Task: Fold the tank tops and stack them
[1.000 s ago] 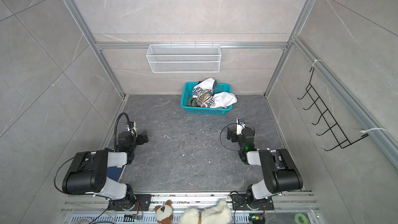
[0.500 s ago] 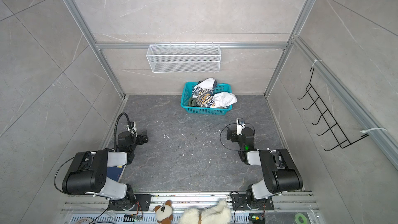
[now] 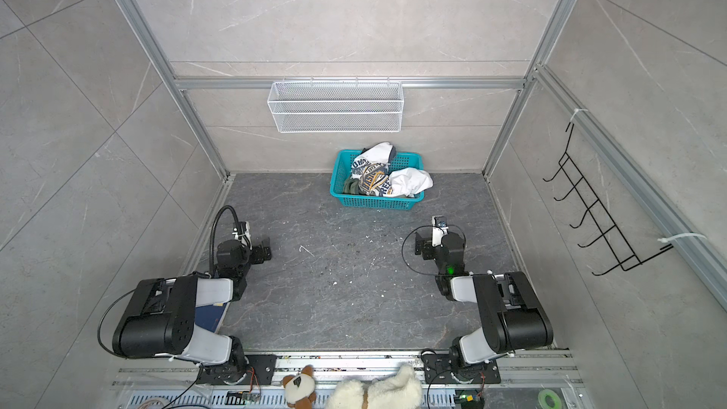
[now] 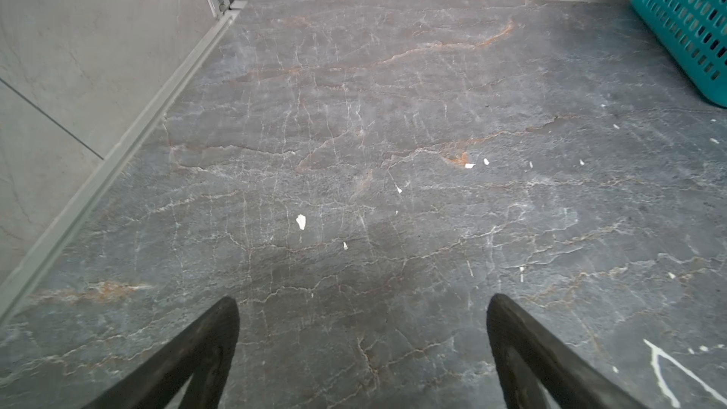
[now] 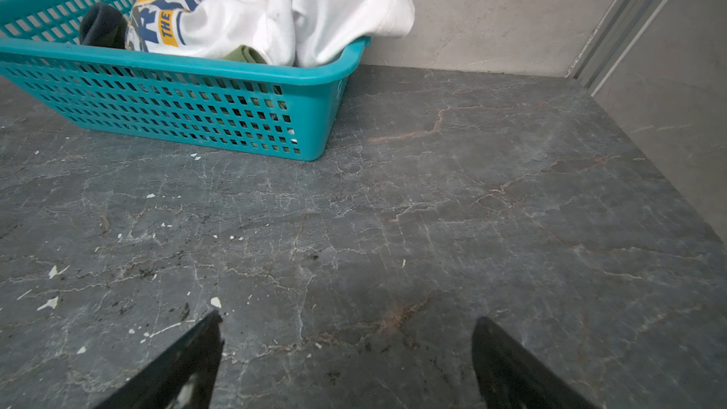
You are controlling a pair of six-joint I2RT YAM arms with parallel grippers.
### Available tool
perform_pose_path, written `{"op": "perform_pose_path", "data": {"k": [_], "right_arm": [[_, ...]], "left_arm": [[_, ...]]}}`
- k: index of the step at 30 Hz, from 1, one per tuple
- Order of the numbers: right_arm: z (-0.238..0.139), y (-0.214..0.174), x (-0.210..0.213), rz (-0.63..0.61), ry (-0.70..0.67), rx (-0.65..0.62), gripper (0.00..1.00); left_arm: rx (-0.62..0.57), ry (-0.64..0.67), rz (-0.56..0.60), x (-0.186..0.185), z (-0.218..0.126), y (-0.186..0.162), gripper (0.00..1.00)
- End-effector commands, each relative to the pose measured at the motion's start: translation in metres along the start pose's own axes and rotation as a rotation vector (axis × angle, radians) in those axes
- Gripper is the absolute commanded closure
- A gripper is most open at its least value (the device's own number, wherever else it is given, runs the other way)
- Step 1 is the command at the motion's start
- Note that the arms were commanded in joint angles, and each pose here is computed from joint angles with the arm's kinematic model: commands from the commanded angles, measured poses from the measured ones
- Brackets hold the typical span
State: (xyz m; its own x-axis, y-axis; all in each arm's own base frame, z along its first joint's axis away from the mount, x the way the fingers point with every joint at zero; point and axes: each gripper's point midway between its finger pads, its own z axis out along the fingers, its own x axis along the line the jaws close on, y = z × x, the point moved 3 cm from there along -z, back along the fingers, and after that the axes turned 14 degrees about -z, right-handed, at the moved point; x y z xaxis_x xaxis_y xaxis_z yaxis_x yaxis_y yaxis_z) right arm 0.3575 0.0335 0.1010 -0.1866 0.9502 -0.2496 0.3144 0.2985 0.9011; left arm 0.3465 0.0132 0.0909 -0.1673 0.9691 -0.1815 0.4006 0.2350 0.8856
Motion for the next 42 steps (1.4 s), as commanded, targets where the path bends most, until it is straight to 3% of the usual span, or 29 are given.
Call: {"op": "perform_pose_path", "data": {"k": [1, 5, 9, 13, 15, 17, 19, 25, 27, 30, 36, 42], "right_arm": [[-0.015, 0.014, -0.002, -0.011, -0.005, -0.074, 0.01], [-0.035, 0.031, 0.005, -0.036, 0.049, -0.107, 0.01], [-0.066, 0.071, 0.013, -0.009, 0.137, -0.194, 0.01], [-0.111, 0.123, 0.017, 0.112, 0.260, -0.307, 0.01], [-0.125, 0.138, 0.004, 0.228, 0.215, -0.280, 0.01], [-0.134, 0.134, -0.026, 0.435, 0.037, -0.143, 0.01], [-0.138, 0.119, -0.044, 0.535, -0.104, -0.022, 0.00], [-0.117, 0.122, -0.015, 0.447, 0.098, 0.083, 0.01], [-0.111, 0.127, 0.000, 0.426, 0.210, 0.072, 0.01], [-0.096, 0.132, 0.007, 0.444, 0.266, 0.083, 0.00], [-0.036, 0.129, 0.010, 0.460, 0.276, 0.237, 0.02], [0.021, 0.135, -0.003, 0.436, 0.189, 0.280, 0.07]], "left_arm": [[-0.111, 0.038, 0.082, -0.016, -0.020, 0.030, 0.00], [-0.209, 0.018, 0.148, -0.049, -0.051, 0.051, 0.00], [-0.184, -0.021, -0.075, -0.062, -0.083, 0.086, 0.00], [-0.087, -0.077, -0.249, -0.071, -0.110, 0.105, 0.00], [-0.058, -0.063, -0.330, -0.067, -0.123, 0.108, 0.00], [-0.028, -0.010, -0.423, -0.057, -0.137, 0.105, 0.00], [-0.008, 0.039, -0.502, -0.046, -0.147, 0.098, 0.00], [0.060, -0.162, -0.486, -0.069, -0.148, 0.077, 0.00], [0.107, -0.218, -0.471, -0.078, -0.146, 0.070, 0.01], [0.126, -0.299, -0.504, -0.088, -0.144, 0.060, 0.04], [0.216, -0.354, -0.525, -0.100, -0.130, 0.038, 0.04], [0.270, -0.396, -0.491, -0.112, -0.130, 0.027, 0.04]]}}
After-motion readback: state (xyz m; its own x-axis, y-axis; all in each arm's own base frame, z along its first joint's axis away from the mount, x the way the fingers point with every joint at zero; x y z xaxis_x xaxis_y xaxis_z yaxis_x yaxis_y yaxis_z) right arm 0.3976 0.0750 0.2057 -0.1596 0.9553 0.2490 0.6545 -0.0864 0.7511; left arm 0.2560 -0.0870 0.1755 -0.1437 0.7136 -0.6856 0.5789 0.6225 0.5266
